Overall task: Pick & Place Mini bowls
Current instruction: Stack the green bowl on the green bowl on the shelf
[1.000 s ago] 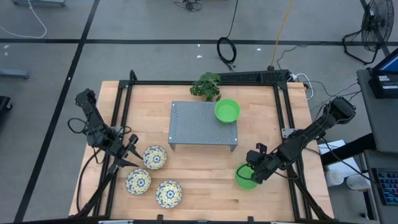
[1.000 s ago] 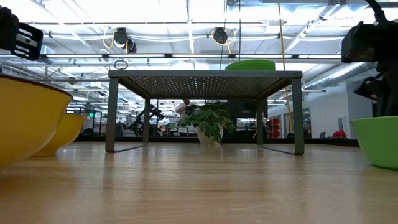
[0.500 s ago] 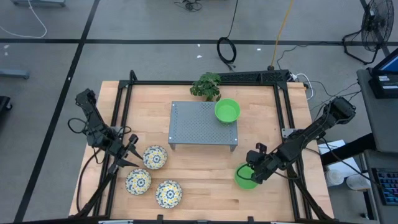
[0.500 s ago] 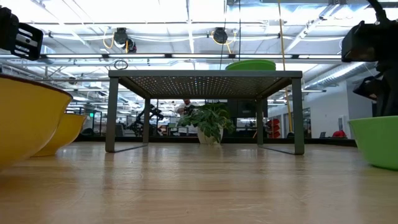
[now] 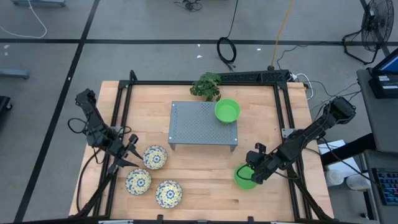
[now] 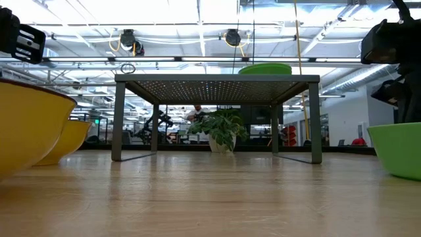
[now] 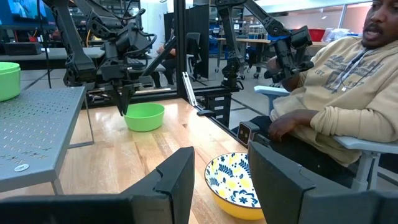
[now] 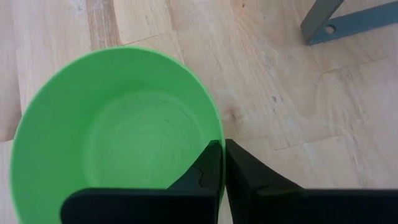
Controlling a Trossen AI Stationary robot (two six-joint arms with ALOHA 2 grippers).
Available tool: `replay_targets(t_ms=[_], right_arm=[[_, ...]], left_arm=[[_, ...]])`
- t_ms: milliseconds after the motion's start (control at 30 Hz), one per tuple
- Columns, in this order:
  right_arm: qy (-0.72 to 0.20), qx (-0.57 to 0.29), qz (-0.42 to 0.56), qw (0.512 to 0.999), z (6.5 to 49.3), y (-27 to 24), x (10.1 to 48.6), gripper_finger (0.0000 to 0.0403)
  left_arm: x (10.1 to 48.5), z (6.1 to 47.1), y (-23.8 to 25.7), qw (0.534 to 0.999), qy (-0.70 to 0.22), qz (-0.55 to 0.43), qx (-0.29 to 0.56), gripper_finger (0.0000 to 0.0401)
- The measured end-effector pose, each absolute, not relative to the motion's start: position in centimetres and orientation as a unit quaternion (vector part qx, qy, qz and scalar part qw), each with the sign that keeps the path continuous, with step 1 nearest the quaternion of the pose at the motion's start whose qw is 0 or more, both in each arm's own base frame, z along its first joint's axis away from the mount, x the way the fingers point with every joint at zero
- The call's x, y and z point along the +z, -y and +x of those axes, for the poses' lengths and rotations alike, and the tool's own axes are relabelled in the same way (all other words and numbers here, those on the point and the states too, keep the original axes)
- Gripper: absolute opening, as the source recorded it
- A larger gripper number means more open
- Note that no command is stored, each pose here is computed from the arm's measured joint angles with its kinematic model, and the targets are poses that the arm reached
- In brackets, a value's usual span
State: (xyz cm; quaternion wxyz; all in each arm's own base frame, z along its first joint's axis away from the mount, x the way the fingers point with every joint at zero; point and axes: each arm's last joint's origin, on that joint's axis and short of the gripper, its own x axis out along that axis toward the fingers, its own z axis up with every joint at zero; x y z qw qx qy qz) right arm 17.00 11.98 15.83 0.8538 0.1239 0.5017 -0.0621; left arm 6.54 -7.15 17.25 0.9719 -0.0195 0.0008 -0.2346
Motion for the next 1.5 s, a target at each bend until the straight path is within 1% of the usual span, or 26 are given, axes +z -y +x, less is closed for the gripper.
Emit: replay_targets(t_ms=[667,833,1067,1500], right_arm=[[-0.501,-0.038,0.093,0.86,17.1,-12.1,15.9,0.0],[-0.507,0.002,0.082,0.858,17.2,-12.3,15.9,0.0],[-0.494,0.08,0.055,0.864,17.6,-12.9,16.3,0.0],[-0.472,0.101,0.046,0.875,17.9,-13.2,16.5,0.0]], left_arm=[[17.2,6.5,7.1,0.972,-0.001,-0.02,-0.235,0.0152],[17.2,6.5,7.1,0.972,-0.001,-0.019,-0.235,0.0152],[17.2,6.5,7.1,0.972,-0.001,-0.02,-0.235,0.0152],[17.2,6.5,7.1,0.972,-0.001,-0.02,-0.235,0.0152]])
